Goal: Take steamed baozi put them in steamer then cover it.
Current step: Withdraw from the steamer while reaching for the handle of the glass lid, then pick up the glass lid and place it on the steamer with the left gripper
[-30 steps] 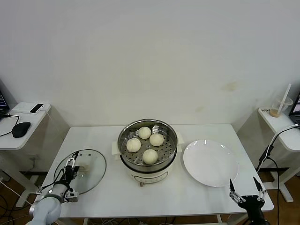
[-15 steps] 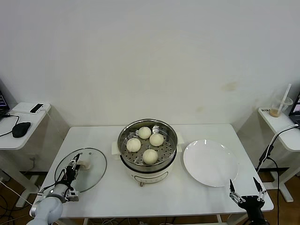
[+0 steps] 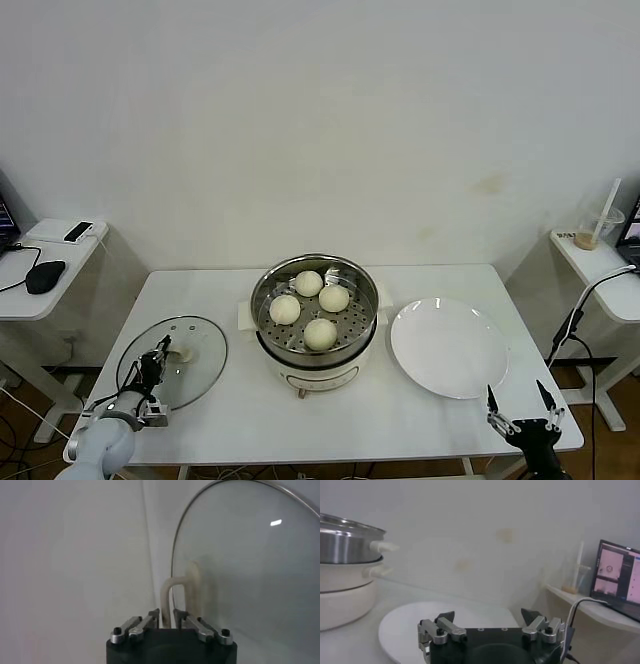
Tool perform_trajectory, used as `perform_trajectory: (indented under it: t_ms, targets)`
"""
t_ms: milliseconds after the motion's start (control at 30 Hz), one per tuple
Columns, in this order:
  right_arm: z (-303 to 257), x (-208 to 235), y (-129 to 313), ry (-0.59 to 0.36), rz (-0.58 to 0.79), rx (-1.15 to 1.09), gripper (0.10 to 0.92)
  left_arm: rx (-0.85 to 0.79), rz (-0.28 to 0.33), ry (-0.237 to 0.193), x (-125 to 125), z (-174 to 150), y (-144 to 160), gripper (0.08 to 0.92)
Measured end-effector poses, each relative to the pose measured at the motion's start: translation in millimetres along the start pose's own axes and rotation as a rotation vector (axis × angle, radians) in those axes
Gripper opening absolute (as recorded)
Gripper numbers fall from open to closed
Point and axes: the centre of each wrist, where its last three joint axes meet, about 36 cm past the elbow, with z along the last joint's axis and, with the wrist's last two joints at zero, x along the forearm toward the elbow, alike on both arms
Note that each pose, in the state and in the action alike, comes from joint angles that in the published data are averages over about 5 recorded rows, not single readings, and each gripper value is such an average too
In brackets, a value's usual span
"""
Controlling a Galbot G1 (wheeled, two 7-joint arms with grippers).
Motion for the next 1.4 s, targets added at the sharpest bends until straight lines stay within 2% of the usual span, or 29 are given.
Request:
perform_trajectory:
  t_ms: [300,767,1033,1400]
  targets:
    - [1,0,2,0.000,-0.011,0.008,0.823,0.063,-0.037,0.016,9,-7,-7,0.155]
    - [0,-8,7,-0.015,-0.052,0.013,0.823,0.092,-0.170,0.074,42,-22,6,0.139]
    - [0,-17,12,-0.024,-0.086,0.016,0.823,0.063,-0.226,0.115,70,-23,30,0.139]
    - [0,-27,18,-0.030,-0.149,0.029,0.823,0.049,-0.270,0.202,121,-28,85,0.139]
